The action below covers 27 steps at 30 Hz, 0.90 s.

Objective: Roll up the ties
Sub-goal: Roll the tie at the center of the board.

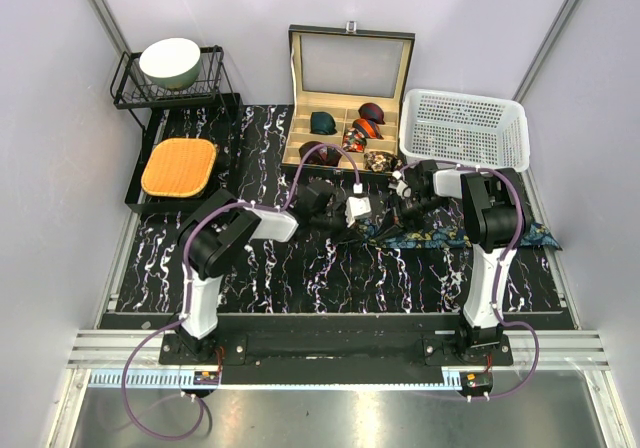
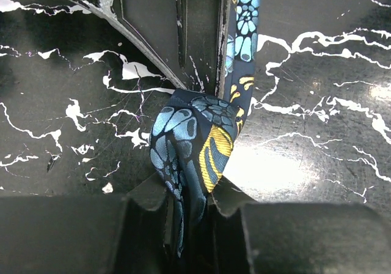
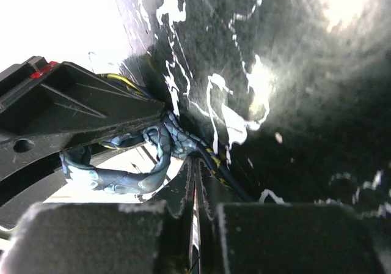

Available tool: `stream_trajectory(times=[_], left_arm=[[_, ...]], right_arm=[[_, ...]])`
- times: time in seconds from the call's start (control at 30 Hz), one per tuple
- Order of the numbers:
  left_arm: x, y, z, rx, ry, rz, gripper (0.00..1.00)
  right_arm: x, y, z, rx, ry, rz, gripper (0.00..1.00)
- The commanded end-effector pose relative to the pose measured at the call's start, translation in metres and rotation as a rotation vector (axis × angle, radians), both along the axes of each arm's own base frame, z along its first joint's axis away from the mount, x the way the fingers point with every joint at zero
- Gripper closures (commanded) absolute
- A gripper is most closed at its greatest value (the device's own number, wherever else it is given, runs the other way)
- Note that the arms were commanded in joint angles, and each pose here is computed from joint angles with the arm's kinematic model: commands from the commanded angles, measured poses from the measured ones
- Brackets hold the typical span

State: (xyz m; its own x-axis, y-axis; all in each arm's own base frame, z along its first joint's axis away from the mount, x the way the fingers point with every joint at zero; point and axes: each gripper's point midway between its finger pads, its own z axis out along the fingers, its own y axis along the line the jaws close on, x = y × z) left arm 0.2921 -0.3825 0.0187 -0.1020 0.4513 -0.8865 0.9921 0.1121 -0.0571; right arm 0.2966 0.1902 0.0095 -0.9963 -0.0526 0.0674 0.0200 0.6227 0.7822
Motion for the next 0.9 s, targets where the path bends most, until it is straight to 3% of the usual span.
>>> stream_trajectory(times=[0.0, 0.1, 0.27, 0.37, 0.7, 0.8, 0.87], left_arm=[[-0.032, 0.039, -0.053, 0.214, 0.086, 0.013, 0.86], [-0.033, 0.048, -0.056, 0.256, 0.082, 0.018, 0.85], [-0.034, 0.056, -0.059, 0.301, 0.074, 0.020, 0.82], [-0.036, 0.057, -0.059, 0.307, 0.073, 0.014, 0.81], [-0.038, 0.056, -0.062, 0.316, 0.092, 0.001, 0.78], [-0.040, 0.056, -0.062, 0.316, 0.097, -0.004, 0.77], [-0.041, 0.057, -0.063, 0.320, 0.106, -0.001, 0.77]], right_arm=[[0.008, -0.009, 0.021, -0.058, -0.069, 0.000, 0.92], [0.006, -0.011, 0.048, -0.030, -0.084, -0.012, 0.78], [0.004, -0.012, 0.076, 0.050, -0.102, -0.036, 0.44], [0.011, -0.004, 0.076, 0.090, -0.091, -0.059, 0.32], [0.010, 0.024, 0.038, 0.072, -0.059, -0.014, 0.32], [0.010, 0.021, 0.027, 0.043, -0.065, -0.014, 0.37], [0.008, 0.020, 0.019, 0.026, -0.064, -0.002, 0.48]])
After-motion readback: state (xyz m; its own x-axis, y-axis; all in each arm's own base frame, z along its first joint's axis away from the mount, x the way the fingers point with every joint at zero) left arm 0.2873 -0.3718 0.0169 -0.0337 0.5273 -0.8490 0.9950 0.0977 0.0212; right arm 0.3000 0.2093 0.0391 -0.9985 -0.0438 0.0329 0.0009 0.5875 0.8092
